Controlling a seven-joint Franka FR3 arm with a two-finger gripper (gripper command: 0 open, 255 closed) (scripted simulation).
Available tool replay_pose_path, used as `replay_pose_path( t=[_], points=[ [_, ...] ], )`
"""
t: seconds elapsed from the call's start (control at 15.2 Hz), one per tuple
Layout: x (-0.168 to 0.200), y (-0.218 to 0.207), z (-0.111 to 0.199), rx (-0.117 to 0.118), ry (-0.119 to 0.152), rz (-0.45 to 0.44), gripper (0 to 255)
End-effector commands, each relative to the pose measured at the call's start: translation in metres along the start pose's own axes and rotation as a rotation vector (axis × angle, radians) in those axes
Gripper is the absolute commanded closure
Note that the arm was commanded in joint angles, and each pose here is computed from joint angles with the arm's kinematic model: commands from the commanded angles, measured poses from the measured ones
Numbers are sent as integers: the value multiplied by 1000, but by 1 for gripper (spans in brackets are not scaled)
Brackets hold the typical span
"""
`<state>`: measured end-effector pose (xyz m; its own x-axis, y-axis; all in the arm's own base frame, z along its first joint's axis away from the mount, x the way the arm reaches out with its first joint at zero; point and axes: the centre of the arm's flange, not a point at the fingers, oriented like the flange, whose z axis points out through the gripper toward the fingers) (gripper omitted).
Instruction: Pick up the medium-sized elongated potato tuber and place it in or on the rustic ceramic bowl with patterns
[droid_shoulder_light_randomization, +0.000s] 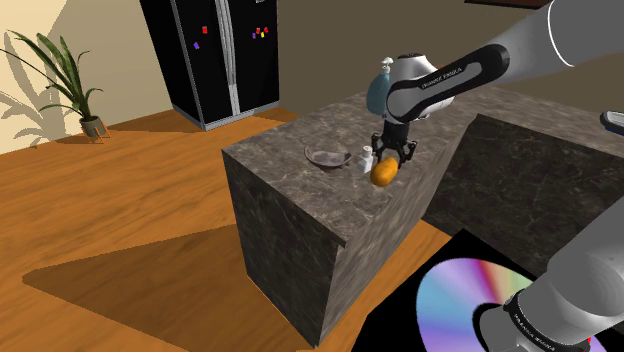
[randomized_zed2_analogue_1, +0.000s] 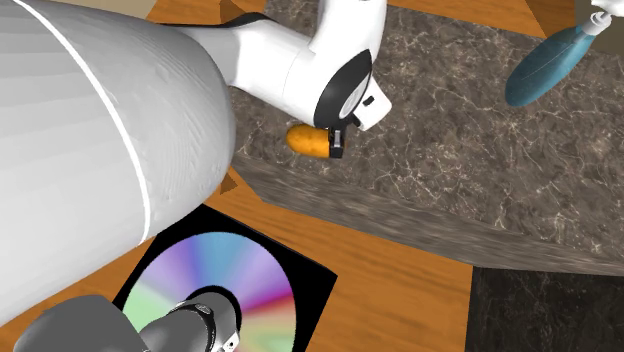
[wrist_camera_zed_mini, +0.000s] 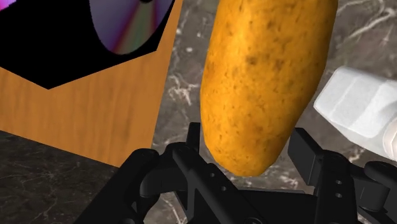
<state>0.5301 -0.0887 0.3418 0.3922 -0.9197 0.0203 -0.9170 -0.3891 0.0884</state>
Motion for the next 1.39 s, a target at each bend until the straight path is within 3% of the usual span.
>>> replay_pose_path(
  t=[0.0, 1.32],
  points=[
    [-1, 1, -9, -3, -3, -1, 255],
    [1, 10, -114, -3, -3, -1, 255]
  ],
)
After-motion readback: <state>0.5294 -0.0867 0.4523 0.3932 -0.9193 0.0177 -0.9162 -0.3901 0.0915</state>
